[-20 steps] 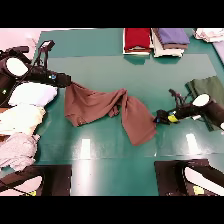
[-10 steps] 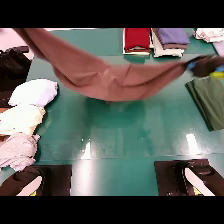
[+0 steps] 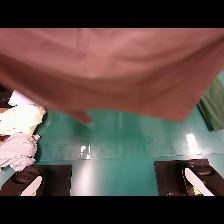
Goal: Fold the shirts.
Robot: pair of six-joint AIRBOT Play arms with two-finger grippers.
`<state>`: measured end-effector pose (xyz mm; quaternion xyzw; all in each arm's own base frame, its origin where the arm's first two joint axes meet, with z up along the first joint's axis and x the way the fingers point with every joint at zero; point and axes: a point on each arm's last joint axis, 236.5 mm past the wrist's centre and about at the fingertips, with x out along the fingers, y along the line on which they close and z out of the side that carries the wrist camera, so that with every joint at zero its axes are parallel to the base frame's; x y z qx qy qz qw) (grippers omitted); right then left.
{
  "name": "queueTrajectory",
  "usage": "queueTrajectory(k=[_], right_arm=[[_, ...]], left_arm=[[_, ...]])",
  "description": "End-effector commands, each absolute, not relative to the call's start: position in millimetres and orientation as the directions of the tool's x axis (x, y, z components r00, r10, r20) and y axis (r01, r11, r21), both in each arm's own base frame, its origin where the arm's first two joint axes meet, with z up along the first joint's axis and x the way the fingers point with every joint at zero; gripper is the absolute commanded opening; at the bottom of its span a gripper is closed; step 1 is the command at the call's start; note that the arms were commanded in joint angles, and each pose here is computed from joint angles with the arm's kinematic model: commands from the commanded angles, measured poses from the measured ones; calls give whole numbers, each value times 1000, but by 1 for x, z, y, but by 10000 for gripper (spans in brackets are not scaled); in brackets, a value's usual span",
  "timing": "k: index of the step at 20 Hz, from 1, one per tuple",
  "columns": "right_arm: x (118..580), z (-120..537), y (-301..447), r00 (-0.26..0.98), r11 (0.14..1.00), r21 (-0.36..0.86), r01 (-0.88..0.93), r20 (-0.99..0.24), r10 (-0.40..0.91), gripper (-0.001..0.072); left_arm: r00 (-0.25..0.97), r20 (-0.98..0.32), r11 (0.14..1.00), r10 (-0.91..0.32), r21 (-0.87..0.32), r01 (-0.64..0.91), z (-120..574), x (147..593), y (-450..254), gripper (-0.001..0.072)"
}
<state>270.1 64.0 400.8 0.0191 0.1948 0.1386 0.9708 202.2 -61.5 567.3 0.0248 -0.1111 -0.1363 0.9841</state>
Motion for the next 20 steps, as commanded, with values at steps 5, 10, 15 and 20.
queueTrajectory(k=[5, 10, 15, 20], right_arm=[[340, 272, 51, 564, 972, 190, -140, -791, 236, 14], [394, 119, 34, 282, 985, 169, -39, -944, 173, 13], [437, 62, 34, 282, 983, 178, -33, -942, 180, 347], [429, 112, 37, 317, 972, 199, -124, -920, 229, 433]], left_arm=[[883, -440, 976, -165, 53, 209, 372, 396, -70, 24], [590, -793, 976, -150, -25, 215, 143, 504, -96, 24], [501, -857, 983, -121, -33, 182, 81, 521, -91, 513], [459, -886, 997, -68, -47, 57, 122, 480, -29, 514]])
